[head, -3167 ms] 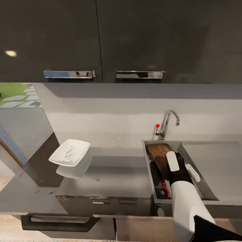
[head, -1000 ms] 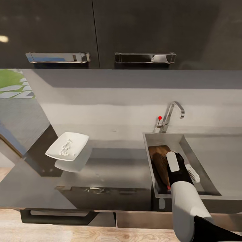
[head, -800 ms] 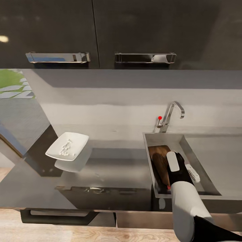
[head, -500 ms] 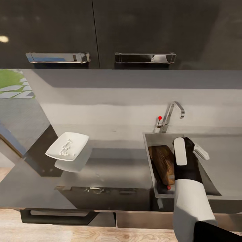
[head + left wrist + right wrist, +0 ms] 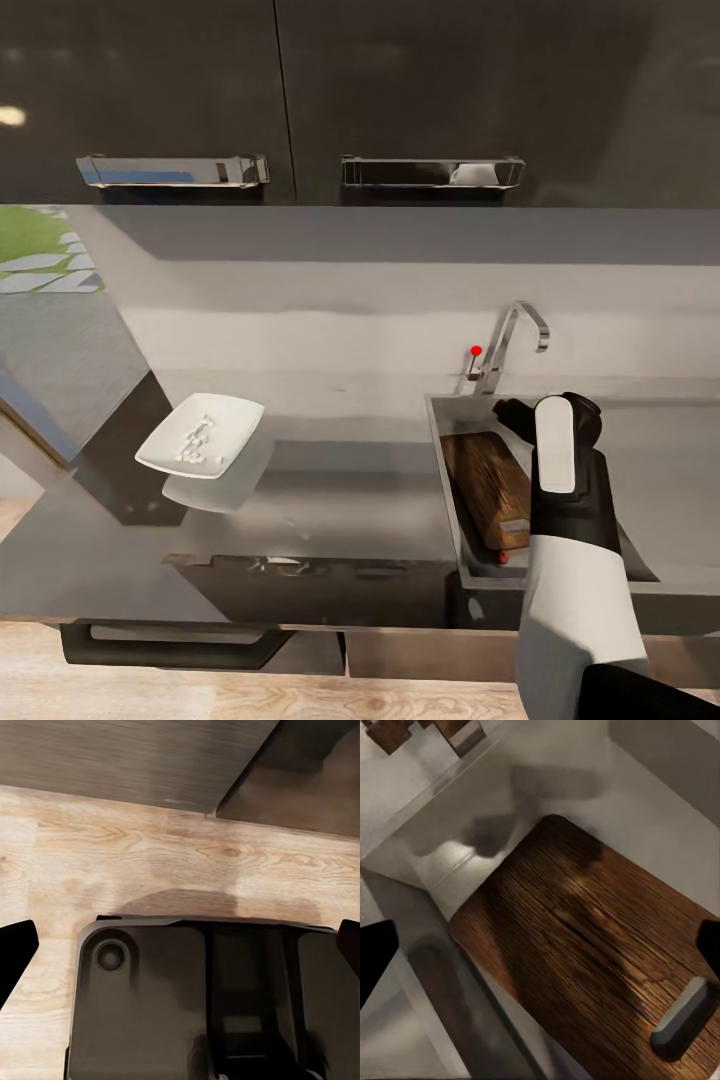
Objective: In the kitchen, take the Vidalia onion out of the sink, dice it on the chopping board with the paring knife, put the diced onion into the bowl on the countertop, then place both the paring knife and the chopping board into the sink.
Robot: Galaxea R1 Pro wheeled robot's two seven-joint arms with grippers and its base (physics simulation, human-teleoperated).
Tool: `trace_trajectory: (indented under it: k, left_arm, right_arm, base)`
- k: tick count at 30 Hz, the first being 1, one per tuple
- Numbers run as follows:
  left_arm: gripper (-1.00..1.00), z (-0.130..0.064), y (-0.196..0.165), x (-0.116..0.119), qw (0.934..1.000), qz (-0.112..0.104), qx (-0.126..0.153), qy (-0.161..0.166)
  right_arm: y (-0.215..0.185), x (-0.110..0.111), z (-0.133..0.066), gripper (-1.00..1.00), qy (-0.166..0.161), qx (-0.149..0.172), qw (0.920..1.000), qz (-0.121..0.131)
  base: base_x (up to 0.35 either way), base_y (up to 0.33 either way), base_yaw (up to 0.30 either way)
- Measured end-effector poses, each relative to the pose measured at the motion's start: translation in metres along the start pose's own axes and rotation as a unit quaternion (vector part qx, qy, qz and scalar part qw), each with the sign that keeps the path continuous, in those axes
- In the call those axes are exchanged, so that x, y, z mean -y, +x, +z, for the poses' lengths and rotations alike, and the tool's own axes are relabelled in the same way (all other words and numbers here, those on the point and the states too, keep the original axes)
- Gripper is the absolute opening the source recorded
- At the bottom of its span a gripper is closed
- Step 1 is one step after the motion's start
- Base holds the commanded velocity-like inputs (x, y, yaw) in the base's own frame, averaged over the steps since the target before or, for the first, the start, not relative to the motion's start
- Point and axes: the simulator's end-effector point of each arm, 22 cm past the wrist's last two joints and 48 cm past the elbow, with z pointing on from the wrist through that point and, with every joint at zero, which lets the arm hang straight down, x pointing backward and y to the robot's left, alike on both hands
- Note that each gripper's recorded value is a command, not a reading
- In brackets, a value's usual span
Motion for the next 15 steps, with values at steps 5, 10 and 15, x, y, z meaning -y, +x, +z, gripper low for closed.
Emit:
trace_trajectory:
  k: [5, 10, 15]
  left_arm:
    - [1.00, 0.0001, -0.0001, 0.0000, 1.0000, 0.000, 0.000, 0.000]
    - [1.00, 0.0003, -0.0001, 0.0000, 1.0000, 0.000, 0.000, 0.000]
    - [1.00, 0.0003, -0.0001, 0.0000, 1.0000, 0.000, 0.000, 0.000]
  right_arm:
    - [0.0005, -0.0024, 0.0002, 1.00, -0.004, -0.001, 1.0000, -0.002]
    - [0.0007, -0.0031, 0.0005, 1.00, -0.005, -0.001, 1.0000, -0.002]
    - [0.0015, -0.0041, 0.0003, 1.00, -0.005, -0.001, 1.0000, -0.005]
  base:
    - [-0.075, 0.000, 0.000]
    - [-0.279, 0.000, 0.000]
    - [-0.331, 0.000, 0.000]
